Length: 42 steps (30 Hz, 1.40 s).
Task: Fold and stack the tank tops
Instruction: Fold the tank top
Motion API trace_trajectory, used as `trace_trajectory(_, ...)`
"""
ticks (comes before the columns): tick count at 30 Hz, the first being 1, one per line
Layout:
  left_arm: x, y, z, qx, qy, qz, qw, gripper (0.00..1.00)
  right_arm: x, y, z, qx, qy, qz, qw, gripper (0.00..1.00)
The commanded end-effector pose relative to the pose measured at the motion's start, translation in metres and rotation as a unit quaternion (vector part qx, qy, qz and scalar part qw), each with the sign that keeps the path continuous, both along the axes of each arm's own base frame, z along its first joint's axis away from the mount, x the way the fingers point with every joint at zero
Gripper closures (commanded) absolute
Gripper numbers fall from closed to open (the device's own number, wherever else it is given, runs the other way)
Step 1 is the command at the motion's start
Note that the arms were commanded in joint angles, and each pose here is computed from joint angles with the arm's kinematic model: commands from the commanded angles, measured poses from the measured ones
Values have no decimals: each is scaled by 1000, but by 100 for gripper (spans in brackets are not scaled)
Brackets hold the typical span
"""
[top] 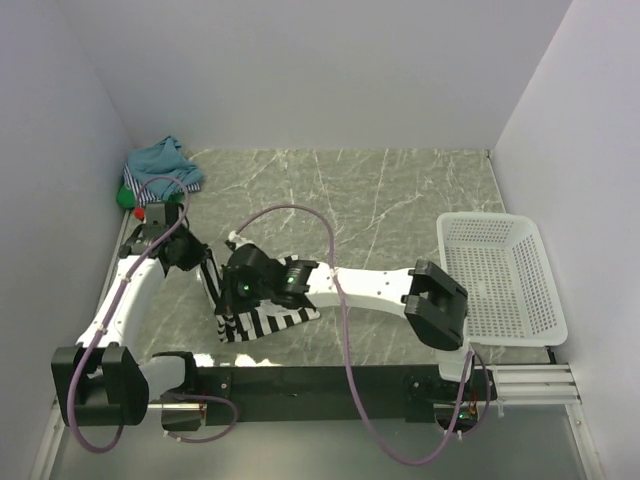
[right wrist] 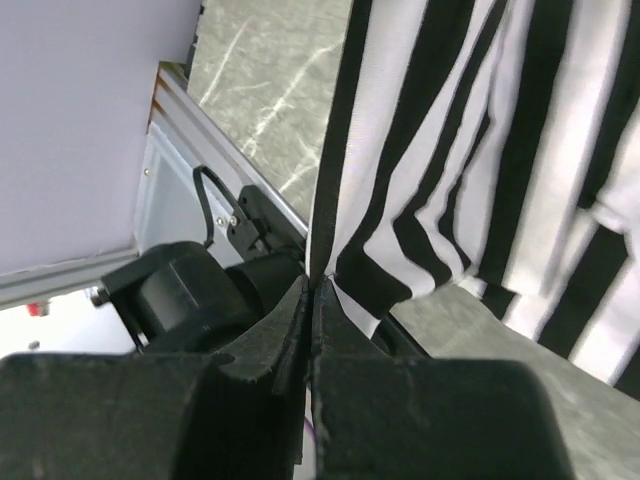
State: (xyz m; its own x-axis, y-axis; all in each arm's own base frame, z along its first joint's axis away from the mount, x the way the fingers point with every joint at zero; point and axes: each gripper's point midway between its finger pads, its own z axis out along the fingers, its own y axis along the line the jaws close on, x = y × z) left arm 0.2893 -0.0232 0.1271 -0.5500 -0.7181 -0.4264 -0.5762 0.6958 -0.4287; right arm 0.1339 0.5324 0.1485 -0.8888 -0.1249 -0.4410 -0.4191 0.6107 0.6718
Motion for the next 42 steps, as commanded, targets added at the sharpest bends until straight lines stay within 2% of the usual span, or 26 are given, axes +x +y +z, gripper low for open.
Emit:
trace_trajectory(1, 54, -22, 53, -3, -119, -34, 992, 99, -26, -5, 57, 93, 36, 49, 994, 100)
trace_trajectory(8, 75, -77, 65, -10, -121, -82, 989, 99, -14, -37, 43, 98, 60, 27, 993, 100)
trace_trajectory(10, 81, -88, 64, -10, -116, -88, 989, 99, -5, -44, 52, 119, 57, 17, 991, 100)
trace_trajectory(22, 100, -181, 49, -3, -91, -152, 984, 99, 7, -109, 24, 138, 77, -43, 987, 100)
trace_trajectory(42, 93, -318, 2, 12, -46, -230, 972, 99, 3, -220, -40, 133, 101, -157, 973, 100)
